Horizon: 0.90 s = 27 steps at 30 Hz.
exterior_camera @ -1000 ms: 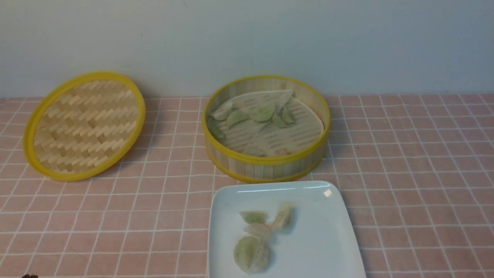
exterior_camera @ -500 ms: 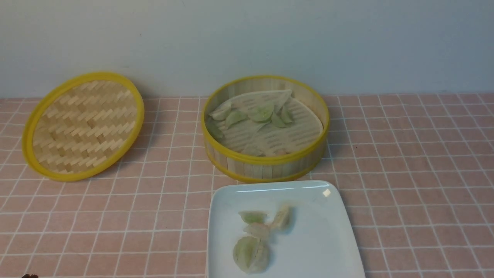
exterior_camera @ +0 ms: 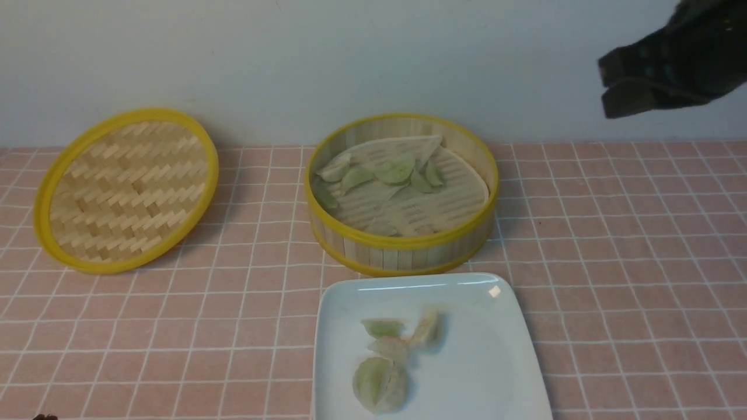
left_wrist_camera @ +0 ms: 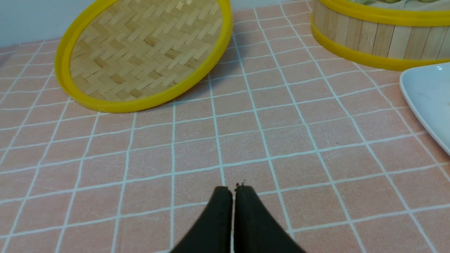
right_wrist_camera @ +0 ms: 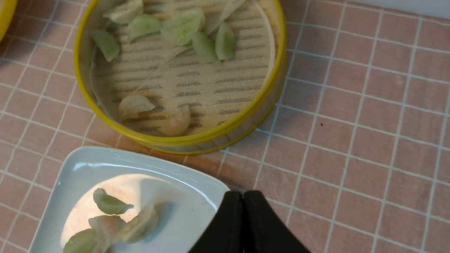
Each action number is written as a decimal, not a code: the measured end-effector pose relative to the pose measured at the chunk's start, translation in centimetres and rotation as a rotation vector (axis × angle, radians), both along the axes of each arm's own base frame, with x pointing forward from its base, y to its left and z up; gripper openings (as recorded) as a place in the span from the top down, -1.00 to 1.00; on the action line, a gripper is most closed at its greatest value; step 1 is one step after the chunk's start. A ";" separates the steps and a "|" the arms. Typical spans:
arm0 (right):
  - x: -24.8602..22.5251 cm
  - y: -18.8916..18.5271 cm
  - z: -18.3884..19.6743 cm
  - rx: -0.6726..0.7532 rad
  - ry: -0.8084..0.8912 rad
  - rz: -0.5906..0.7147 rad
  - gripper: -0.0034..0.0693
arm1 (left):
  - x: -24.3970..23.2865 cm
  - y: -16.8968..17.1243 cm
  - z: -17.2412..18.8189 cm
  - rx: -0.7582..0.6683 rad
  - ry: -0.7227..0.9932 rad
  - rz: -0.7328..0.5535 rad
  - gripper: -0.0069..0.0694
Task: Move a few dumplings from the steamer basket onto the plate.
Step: Use the right arm to grab a dumpling from inside the steamer
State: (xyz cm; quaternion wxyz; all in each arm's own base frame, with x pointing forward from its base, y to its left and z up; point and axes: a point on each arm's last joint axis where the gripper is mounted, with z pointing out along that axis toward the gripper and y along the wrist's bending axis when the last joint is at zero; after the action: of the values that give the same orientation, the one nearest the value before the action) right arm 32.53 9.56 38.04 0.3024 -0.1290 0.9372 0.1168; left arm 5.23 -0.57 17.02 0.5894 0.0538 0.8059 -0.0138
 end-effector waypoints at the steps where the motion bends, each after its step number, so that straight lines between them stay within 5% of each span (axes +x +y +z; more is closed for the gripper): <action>1: 0.4 0.5 -0.2 -0.004 0.006 0.011 0.93 | 0.0 0.0 0.0 0.000 0.000 0.000 0.84; 12: 9.3 7.6 -7.9 -0.115 0.097 0.106 0.83 | 0.0 0.0 0.0 0.000 0.000 0.000 0.84; 27: 18.2 11.7 -17.2 -0.118 0.031 0.108 -0.13 | 0.0 0.0 0.0 -0.001 0.000 0.000 0.84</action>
State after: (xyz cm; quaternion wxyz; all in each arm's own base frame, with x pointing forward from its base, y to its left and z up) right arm 50.68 21.21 20.84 0.2732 -0.1952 0.9386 0.0797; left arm 5.23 -0.57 17.02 0.5894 0.0536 0.8059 -0.0142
